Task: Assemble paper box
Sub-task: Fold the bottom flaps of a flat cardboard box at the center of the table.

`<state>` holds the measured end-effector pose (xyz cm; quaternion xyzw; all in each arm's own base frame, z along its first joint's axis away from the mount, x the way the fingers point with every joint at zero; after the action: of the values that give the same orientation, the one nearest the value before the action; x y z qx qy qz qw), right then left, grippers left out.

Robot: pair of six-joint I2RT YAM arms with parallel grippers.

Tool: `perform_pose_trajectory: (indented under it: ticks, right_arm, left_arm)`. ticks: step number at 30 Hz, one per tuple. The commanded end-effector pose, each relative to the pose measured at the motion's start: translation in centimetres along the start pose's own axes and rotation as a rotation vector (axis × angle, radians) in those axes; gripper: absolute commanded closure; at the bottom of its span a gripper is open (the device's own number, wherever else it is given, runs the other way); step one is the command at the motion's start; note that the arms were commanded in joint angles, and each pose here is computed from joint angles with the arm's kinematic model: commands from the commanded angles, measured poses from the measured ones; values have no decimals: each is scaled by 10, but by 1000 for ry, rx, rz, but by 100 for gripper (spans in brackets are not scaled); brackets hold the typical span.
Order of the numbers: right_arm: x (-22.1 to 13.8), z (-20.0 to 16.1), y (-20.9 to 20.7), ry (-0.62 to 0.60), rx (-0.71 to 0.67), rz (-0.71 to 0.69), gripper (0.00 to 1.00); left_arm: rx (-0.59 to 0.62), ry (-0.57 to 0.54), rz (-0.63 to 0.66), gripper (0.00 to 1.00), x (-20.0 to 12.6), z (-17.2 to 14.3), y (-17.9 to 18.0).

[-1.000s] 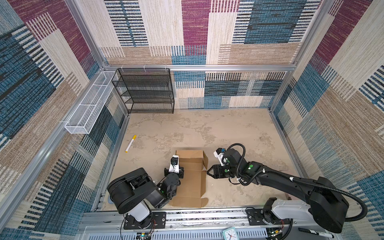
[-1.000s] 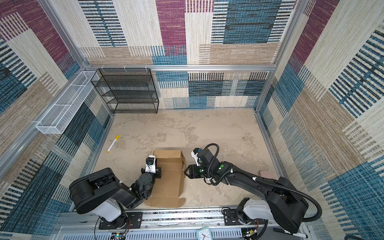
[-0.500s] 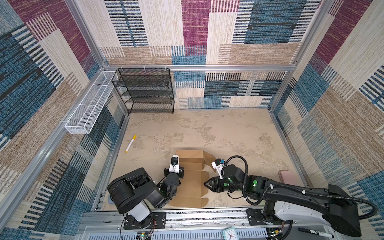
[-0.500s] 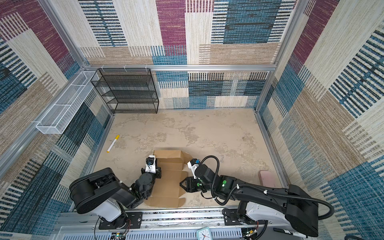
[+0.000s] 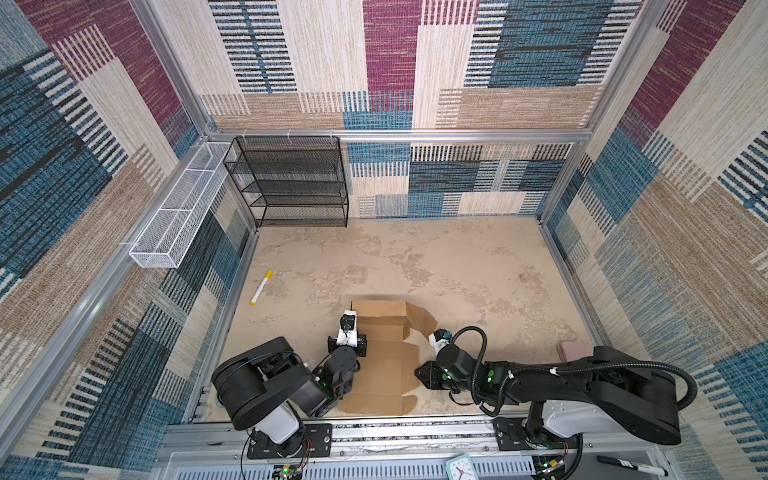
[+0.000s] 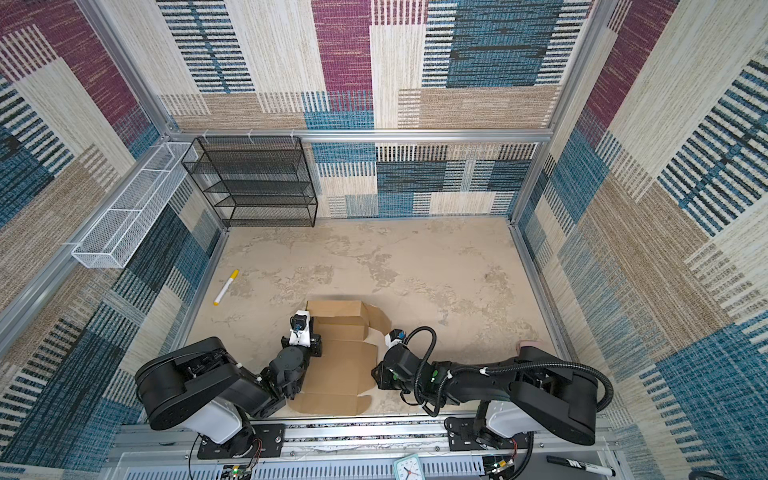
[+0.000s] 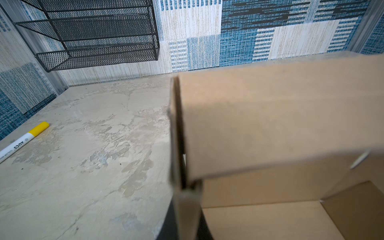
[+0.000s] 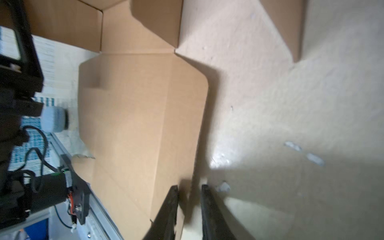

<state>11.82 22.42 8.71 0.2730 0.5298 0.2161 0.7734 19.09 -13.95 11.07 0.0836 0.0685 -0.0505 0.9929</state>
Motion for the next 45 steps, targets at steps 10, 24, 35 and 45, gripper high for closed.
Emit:
perform_pose_trajectory:
  ticks: [10,24,35,45]
  right_arm:
    - [-28,5,5,-113,-25,193,54]
    - [-92,12,20,-265,-205,544,45]
    - [-93,14,43,-231,-326,634,47]
    - [-84,10,38,-202,-316,633,67]
  left_arm:
    - [-132,-119,-31,100,-11,28,9]
    - [-290,-262,-139,100,-35,70,24]
    - [-313,-238,-180,100,-45,81,31]
    - [-334,-264,-174,100,-47,87,34]
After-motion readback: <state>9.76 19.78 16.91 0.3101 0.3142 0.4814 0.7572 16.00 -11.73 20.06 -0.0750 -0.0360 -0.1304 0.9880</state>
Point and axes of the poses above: each gripper's point midway between its finger pads, its own x axis out along the fingers, its own y axis along the line the jaws close on, z = x × y, the point moved 9 cm from there along -x, back along the fingers, and after that the axes turned 6 degrees about x, right-handed, at the moved point
